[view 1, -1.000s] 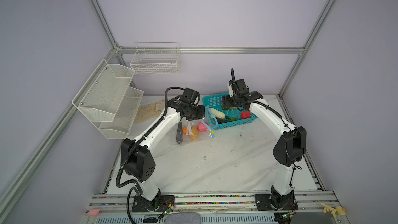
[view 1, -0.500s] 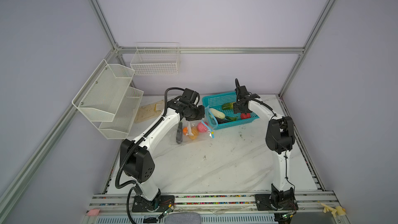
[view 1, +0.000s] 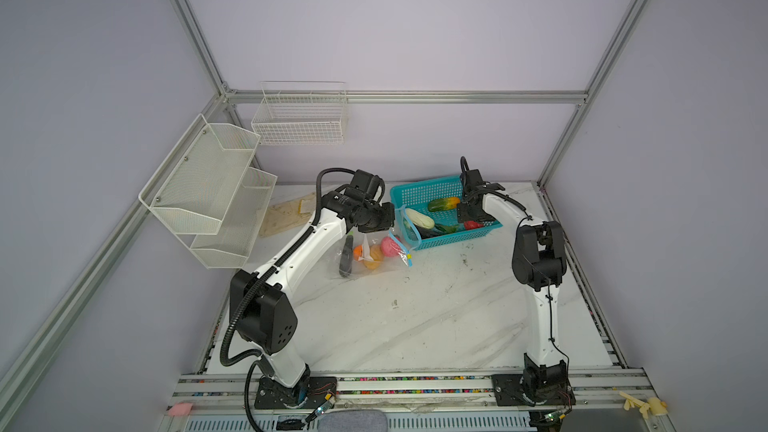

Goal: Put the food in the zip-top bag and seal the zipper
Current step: 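Move the right gripper back into the basket over the red bell pepper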

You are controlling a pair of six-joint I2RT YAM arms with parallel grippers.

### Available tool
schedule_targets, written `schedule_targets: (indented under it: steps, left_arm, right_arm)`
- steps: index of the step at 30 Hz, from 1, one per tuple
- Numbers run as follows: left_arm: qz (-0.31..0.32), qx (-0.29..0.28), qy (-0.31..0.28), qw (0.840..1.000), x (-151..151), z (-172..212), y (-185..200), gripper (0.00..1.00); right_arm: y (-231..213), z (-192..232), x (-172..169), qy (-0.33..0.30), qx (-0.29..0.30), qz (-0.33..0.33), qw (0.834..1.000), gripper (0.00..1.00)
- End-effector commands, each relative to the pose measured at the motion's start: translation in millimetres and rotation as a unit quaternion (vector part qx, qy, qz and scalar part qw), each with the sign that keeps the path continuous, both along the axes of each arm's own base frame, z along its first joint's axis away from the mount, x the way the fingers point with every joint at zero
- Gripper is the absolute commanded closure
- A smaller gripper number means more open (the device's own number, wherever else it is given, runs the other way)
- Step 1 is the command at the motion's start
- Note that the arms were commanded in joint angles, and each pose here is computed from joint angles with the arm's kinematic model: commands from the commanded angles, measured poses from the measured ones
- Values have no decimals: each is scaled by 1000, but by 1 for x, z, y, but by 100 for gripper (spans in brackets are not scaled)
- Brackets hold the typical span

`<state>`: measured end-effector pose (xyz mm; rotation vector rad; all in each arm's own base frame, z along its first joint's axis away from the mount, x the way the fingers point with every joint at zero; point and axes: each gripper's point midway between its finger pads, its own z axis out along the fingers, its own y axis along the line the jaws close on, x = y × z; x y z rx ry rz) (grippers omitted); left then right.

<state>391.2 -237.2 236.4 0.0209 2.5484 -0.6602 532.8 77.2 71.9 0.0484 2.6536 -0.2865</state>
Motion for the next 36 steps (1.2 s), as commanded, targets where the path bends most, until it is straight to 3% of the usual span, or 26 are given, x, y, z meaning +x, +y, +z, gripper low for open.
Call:
schedule_targets:
  steps: [1,15,36]
  left_arm:
    - [2,-16,-13,1000,-2,9,2,100]
    - [1,-14,-12,1000,-1,7,1,100]
    - [0,-15,-10,1000,1,6,0,100]
  right_arm:
    - [-3,-2,0,9,-6,-1,1000,17]
    - [4,-23,4,24,6,4,1000,18]
    - [11,-18,8,18,23,13,999,33]
